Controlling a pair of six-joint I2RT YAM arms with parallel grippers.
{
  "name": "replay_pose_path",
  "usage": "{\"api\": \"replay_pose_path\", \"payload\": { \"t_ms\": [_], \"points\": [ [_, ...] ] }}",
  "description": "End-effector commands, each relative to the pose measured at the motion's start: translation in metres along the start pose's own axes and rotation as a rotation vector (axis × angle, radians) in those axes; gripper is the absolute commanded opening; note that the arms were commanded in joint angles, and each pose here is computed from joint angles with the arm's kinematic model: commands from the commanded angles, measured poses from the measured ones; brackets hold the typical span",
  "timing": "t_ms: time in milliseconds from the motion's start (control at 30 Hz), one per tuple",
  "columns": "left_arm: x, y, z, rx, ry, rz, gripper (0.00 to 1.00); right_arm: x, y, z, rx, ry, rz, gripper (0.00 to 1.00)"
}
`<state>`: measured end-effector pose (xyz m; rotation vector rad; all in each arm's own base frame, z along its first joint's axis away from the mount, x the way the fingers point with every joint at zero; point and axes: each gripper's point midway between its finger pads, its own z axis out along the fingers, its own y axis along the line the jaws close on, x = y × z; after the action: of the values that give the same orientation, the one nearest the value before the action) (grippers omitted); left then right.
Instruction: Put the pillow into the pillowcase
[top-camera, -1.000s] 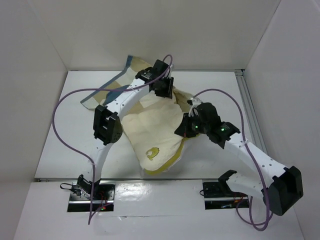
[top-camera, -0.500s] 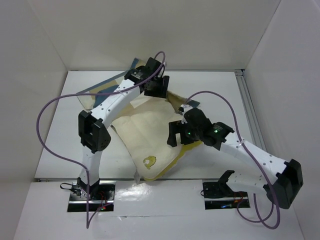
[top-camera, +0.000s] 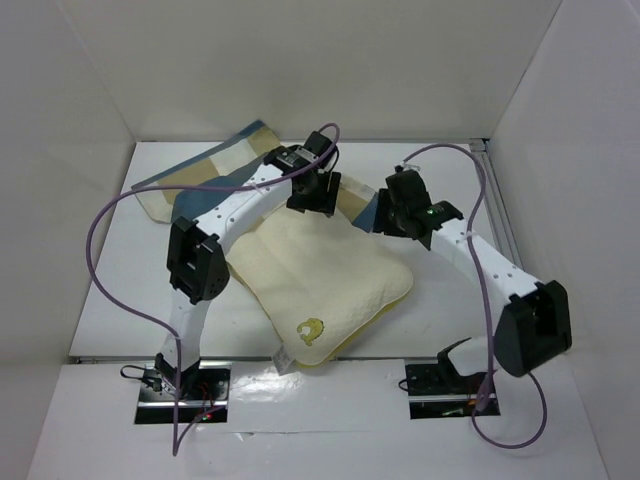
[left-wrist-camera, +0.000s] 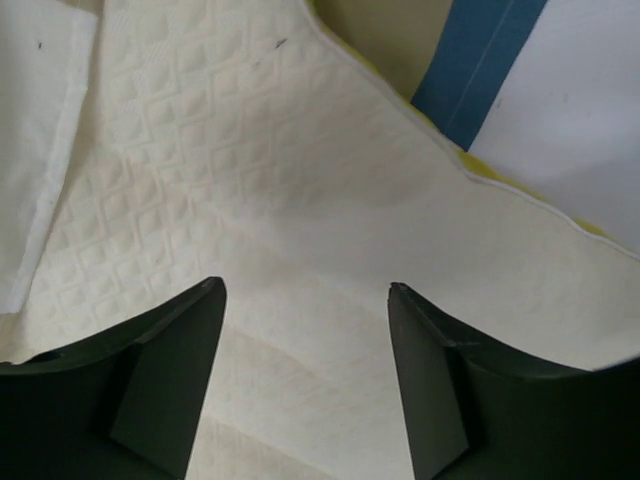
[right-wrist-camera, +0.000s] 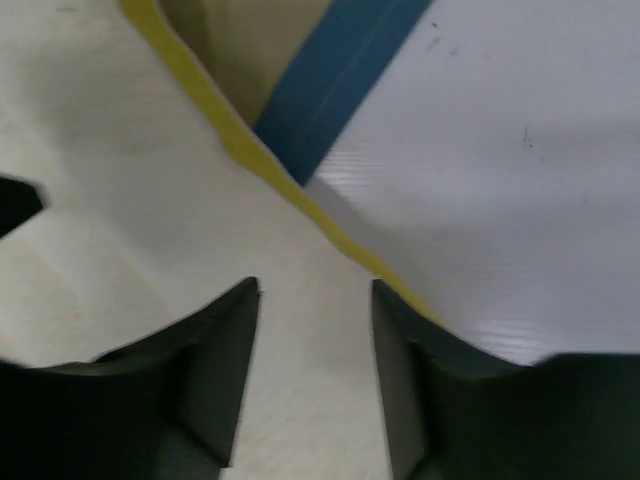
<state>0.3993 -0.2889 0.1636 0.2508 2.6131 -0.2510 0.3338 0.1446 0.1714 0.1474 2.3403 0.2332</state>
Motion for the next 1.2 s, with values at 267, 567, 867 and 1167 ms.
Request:
{"api": "replay_pose_path", "payload": {
  "t_ms": [267,567,867,1167],
  "points": [
    [0.033,0.031,-0.033,-0.113,0.013,-0.050,0.73,0.094,0.008,0.040,-0.194,0.264,0.127,0.03],
    [0.067,0.037,-0.030,-0.104,0.093,-0.063,0.85,0.101,0.097,-0.011,-0.359,0.230,-0.073,0.41],
    [0.072,0.043,-0.028,-0.139,0.094,-0.091,0.94,0.025,0.037,0.068,-0.125,0.124,-0.154,0.95],
    [0.084,0.035,0.007,-0.122,0.160,-0.098,1.00,0.017,0.043,0.136,-0.165,0.116,-0.258,0.98]
  ]
}}
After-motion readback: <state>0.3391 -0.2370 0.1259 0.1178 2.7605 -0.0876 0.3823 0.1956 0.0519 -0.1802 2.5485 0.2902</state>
